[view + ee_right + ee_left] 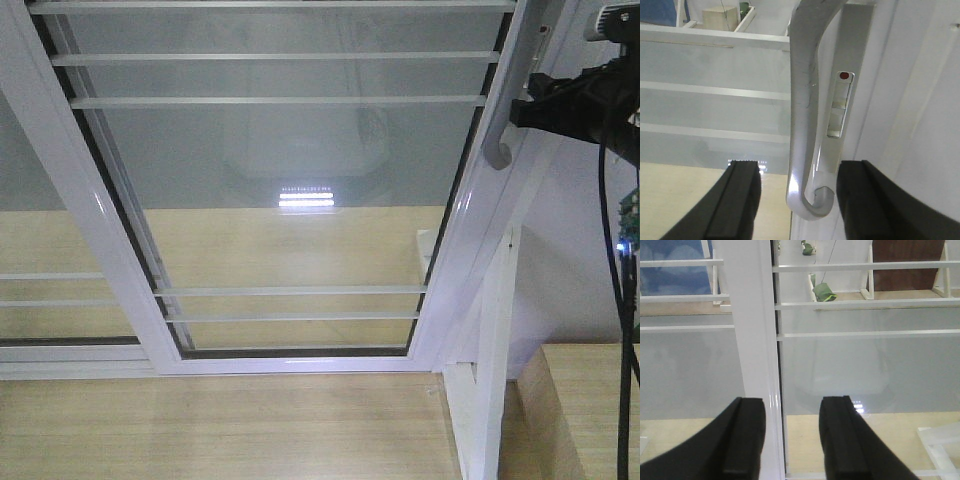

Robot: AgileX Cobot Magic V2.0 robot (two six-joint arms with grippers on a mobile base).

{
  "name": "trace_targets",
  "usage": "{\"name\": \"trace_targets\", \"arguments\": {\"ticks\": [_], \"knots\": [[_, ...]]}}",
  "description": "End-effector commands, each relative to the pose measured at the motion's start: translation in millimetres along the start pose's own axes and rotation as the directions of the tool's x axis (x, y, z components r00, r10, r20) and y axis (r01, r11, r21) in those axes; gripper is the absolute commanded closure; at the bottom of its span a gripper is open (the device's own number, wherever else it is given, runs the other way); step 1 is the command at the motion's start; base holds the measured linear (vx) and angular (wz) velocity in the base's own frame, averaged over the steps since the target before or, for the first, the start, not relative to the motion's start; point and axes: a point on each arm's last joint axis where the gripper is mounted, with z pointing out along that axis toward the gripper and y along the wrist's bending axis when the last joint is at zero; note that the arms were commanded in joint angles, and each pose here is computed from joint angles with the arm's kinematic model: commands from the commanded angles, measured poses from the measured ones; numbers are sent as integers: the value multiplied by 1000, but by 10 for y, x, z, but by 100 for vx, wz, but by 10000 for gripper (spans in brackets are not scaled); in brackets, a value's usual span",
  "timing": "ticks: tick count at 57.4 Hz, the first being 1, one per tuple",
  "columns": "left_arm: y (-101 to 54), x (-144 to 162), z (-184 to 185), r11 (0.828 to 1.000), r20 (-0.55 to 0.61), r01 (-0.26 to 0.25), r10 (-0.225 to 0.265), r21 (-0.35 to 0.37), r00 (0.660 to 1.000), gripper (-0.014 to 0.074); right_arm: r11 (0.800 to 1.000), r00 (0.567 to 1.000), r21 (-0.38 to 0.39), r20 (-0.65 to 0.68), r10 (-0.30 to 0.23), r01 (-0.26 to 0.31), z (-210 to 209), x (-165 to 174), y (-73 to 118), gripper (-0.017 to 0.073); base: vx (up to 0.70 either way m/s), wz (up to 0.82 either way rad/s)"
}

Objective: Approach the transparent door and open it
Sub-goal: 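Reach the right gripper to the silver door handle and grasp it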

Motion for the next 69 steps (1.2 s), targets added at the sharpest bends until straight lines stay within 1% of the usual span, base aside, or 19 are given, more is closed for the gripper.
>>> {"name": "trace_targets", "arguments": {"ticks": [1, 7, 25, 34, 39, 48, 58, 64, 69], "knots": [[-1, -181, -16, 1000, 103, 9, -10, 4, 995, 188, 1000, 986, 22, 167, -14, 11, 60, -320, -30, 134, 0, 0], [-1, -176, -16, 1000, 98, 9, -10, 4, 995, 188, 1000, 981, 27, 191, -15, 10, 223, -354, -32, 134, 0, 0], [-1, -176, -16, 1000, 98, 9, -10, 4, 995, 188, 1000, 985, 26, 171, -13, 9, 662, -343, -26, 134, 0, 0], [-1, -176, -16, 1000, 98, 9, -10, 4, 995, 188, 1000, 986, 26, 168, -11, 7, 764, -324, -24, 147, 0, 0], [-1, -176, -16, 1000, 98, 9, -10, 4, 995, 188, 1000, 981, 30, 195, -13, 7, 811, -344, -27, 173, 0, 0], [-1, -176, -16, 1000, 98, 9, -10, 4, 995, 188, 1000, 981, 30, 195, -6, 0, 850, -327, -26, 218, 0, 0], [-1, -176, -16, 1000, 98, 9, -10, 4, 995, 188, 1000, 981, 23, 194, 10, -15, 850, -327, -12, 223, 0, 0], [-1, -176, -16, 1000, 98, 9, -10, 4, 995, 188, 1000, 981, 0, 193, 4, -4, 848, -330, 87, 223, 0, 0], [-1, -176, -16, 1000, 98, 9, -10, 4, 995, 188, 999, 980, -27, 196, -22, 28, 843, -334, 196, 223, 0, 0]]}}
